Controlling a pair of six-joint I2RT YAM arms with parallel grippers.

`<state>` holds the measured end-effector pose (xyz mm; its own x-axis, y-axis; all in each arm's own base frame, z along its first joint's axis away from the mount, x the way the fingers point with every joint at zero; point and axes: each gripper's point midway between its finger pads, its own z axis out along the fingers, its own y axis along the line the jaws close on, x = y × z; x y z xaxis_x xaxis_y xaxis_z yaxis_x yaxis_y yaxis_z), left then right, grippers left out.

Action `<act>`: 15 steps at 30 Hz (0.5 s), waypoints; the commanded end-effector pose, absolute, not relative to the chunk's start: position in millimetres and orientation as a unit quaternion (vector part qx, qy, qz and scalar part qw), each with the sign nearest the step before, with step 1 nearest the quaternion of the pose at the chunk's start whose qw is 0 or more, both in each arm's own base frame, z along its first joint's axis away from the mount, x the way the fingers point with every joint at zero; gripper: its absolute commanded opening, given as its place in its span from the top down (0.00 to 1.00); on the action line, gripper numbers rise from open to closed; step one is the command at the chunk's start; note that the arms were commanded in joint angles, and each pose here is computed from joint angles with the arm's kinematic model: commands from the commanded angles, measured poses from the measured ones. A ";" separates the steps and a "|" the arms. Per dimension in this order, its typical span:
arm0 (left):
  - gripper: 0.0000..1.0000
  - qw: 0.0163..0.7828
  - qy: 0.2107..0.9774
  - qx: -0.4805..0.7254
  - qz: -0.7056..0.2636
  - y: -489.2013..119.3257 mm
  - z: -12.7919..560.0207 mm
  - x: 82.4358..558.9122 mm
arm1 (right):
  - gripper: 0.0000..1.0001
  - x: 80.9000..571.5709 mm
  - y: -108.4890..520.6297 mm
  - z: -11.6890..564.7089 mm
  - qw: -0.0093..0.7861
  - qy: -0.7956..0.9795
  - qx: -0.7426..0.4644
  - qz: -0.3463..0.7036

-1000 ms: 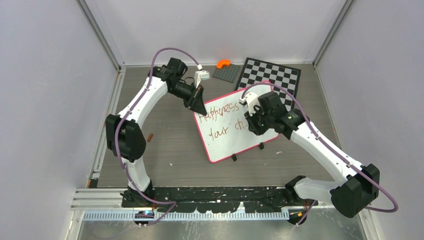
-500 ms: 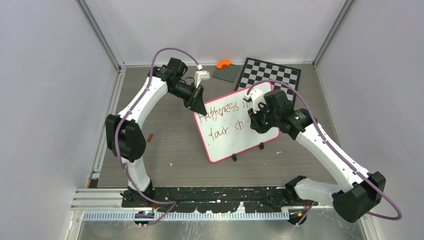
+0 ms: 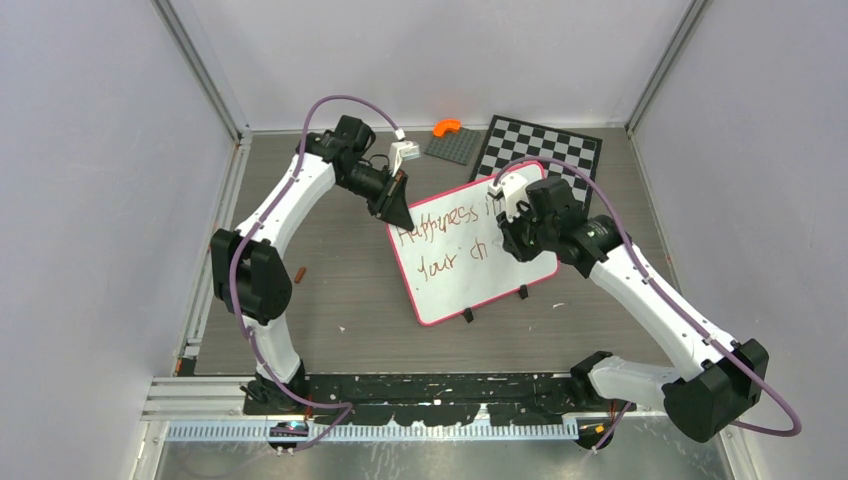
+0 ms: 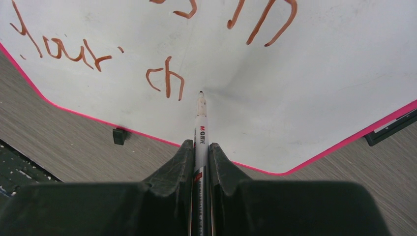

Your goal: Write a sentence on the whiteboard

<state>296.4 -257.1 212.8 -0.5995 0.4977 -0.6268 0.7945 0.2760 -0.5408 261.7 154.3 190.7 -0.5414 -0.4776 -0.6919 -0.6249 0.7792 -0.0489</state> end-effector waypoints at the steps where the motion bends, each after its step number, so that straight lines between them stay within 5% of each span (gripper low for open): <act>1: 1.00 0.145 0.799 0.458 -0.362 -244.1 176.4 290.8 | 1.00 282.7 156.5 211.4 0.409 0.858 -0.295 0.093; 15: 1.00 0.145 0.799 0.459 -0.360 -243.3 175.5 290.2 | 1.00 280.7 169.6 196.4 0.381 0.861 -0.314 0.119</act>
<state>296.0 -256.8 212.6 -0.6006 0.4987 -0.6250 0.7939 0.2793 -0.5401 271.1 160.5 186.2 -0.5431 -0.4691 -0.6964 -0.6220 0.7819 -0.0415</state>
